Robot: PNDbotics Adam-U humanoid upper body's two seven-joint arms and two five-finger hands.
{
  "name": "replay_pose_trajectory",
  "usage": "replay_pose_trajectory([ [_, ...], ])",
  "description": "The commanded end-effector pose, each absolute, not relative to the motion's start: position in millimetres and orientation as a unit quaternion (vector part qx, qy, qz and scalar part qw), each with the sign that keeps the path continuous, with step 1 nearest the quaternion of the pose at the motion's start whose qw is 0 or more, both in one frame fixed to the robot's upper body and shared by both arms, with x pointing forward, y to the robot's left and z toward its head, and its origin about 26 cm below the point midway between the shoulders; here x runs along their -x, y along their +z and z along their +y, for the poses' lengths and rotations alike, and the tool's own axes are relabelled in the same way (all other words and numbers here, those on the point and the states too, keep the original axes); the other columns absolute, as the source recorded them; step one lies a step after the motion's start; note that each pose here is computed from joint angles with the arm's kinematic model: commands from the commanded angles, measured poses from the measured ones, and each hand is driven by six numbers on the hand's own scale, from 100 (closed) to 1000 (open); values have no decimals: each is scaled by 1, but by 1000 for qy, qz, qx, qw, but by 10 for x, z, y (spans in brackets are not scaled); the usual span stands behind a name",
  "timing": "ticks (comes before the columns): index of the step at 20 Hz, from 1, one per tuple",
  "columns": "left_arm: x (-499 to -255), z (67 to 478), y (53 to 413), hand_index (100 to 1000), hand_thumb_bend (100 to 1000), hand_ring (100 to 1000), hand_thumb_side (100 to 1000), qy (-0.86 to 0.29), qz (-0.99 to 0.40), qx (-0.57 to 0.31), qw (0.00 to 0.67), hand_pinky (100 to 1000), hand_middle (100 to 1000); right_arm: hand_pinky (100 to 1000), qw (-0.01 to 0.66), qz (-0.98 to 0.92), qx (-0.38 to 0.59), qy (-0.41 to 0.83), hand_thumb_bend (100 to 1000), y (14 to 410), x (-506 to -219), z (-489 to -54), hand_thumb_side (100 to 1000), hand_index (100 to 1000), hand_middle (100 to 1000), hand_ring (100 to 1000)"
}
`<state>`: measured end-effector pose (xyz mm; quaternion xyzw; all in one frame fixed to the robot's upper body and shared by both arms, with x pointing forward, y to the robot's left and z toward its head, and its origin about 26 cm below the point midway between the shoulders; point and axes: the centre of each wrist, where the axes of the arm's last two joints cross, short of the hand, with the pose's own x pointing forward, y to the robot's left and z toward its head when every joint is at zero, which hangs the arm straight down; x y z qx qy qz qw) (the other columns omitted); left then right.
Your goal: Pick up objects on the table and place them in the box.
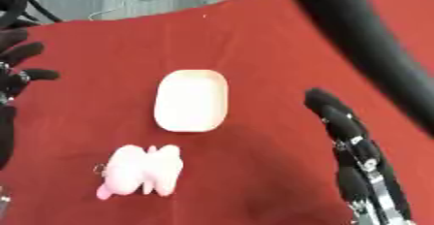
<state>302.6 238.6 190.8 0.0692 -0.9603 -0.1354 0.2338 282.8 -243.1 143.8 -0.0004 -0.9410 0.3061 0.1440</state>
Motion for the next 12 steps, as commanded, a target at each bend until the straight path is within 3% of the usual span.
replay_pose_trajectory([
  [1,-2996,2398,1970,917,100,852,873,-155,-957,-81,233,628,848,1000,135,-938,5,320,100,1498,-2808,-2445,898,1000,1000,1000],
  [8,-2996,2395,1966,917,100,847,881,-154,-954,-85,244,621,844,1000,134,-941,3,311,100,1503,-2810,-2455,869,1000,1000,1000],
  [10,-2996,2393,1965,916,100,845,882,-155,-954,-85,243,620,843,1000,134,-941,4,312,100,1505,-2811,-2456,755,1000,1000,1000],
  [11,-2996,2394,1965,916,100,844,884,-154,-954,-85,243,620,843,1000,133,-940,5,316,155,1507,-2812,-2457,634,1000,1000,1000],
  [12,-2996,2395,1966,916,100,842,884,-154,-954,-85,242,619,842,1000,132,-937,8,323,232,1512,-2814,-2462,567,1000,1000,1000],
])
